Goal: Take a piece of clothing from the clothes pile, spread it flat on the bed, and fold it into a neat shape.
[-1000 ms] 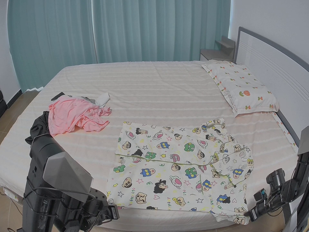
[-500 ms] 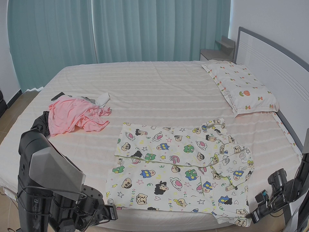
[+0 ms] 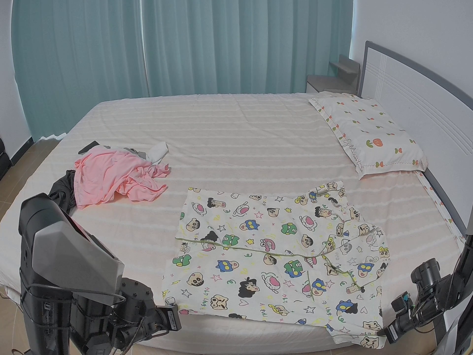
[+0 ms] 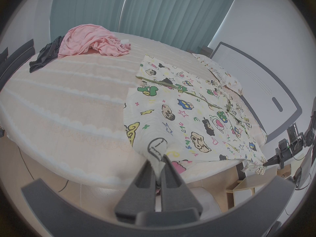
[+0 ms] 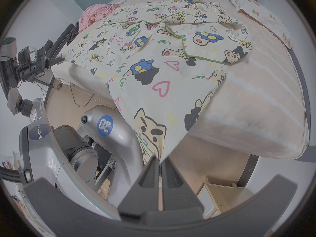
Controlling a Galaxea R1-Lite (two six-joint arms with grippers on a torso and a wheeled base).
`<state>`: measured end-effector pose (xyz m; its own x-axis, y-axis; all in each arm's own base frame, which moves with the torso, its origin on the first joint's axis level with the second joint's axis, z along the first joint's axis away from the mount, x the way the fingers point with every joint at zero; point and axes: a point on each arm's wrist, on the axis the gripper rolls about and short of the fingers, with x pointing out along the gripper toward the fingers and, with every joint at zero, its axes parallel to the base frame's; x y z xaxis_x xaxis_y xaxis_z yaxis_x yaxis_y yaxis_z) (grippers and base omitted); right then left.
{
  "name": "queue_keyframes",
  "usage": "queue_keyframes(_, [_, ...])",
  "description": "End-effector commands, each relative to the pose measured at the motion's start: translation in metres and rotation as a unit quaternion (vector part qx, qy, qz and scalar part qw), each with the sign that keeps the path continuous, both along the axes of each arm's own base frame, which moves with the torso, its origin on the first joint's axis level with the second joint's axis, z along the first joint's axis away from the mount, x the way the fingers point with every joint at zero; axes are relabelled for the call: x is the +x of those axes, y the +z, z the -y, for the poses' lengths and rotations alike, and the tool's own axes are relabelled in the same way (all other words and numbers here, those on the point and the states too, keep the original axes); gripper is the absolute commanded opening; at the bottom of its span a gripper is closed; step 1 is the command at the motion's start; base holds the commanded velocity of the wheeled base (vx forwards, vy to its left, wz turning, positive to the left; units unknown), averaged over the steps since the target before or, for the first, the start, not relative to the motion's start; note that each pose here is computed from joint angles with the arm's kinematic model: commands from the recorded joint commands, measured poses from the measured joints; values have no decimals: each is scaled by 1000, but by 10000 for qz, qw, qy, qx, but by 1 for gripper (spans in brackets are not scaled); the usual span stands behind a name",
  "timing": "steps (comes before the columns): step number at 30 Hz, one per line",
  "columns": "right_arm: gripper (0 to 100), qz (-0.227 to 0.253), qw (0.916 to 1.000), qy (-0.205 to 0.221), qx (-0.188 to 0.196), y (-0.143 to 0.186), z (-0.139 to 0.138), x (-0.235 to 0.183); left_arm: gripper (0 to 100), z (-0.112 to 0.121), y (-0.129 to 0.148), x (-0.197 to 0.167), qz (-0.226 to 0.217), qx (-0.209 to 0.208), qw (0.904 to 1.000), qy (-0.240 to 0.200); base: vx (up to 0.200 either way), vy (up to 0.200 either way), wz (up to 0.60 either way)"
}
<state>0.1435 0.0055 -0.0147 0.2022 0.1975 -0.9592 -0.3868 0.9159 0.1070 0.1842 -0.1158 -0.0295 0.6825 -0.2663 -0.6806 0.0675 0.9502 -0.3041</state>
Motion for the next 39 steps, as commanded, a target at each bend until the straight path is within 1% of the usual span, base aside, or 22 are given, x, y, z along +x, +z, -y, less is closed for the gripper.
queue_keyframes(1, [0,-87,10000,11,2,0,0,-5,0,-5,-3,-9,-341,286,9990,-75,0,0,0])
queue_keyframes(7, [0,-124,9999,56,-7,1,0,-7,0,-7,0,-12,-458,372,9982,-130,0,0,0])
queue_keyframes(12, [0,-210,9997,121,-28,3,0,-11,0,-11,3,-19,-716,574,9955,-244,0,0,0])
queue_keyframes(16, [0,-265,9995,163,-48,4,0,-13,0,-11,3,-20,-787,531,9950,-318,0,0,0])
queue_keyframes(18, [0,-316,9992,232,-52,6,-2,-16,0,-12,3,-22,-893,595,9936,-347,0,0,0])
queue_keyframes(21, [0,-324,9992,232,-52,6,-2,-16,0,-13,4,-24,-933,654,9927,-382,0,0,0])
queue_keyframes(26, [0,-167,9996,223,-55,9,-1,-15,0,-10,7,-17,-764,553,9949,-349,0,0,0])
queue_keyframes(27, [0,-46,9998,186,-46,12,0,-15,0,-8,9,-13,-655,463,9963,-318,0,0,0])
queue_keyframes(29, [0,20,9999,165,-36,14,0,-15,0,-6,10,-10,-600,417,9969,-307,0,0,0])
queue_keyframes(32, [0,276,9996,99,-18,20,1,-10,0,0,15,-1,-372,249,9987,-257,0,0,0])
queue_keyframes(39, [0,780,9969,-116,45,31,2,8,0,9,17,16,-128,104,9997,-202,0,0,0])
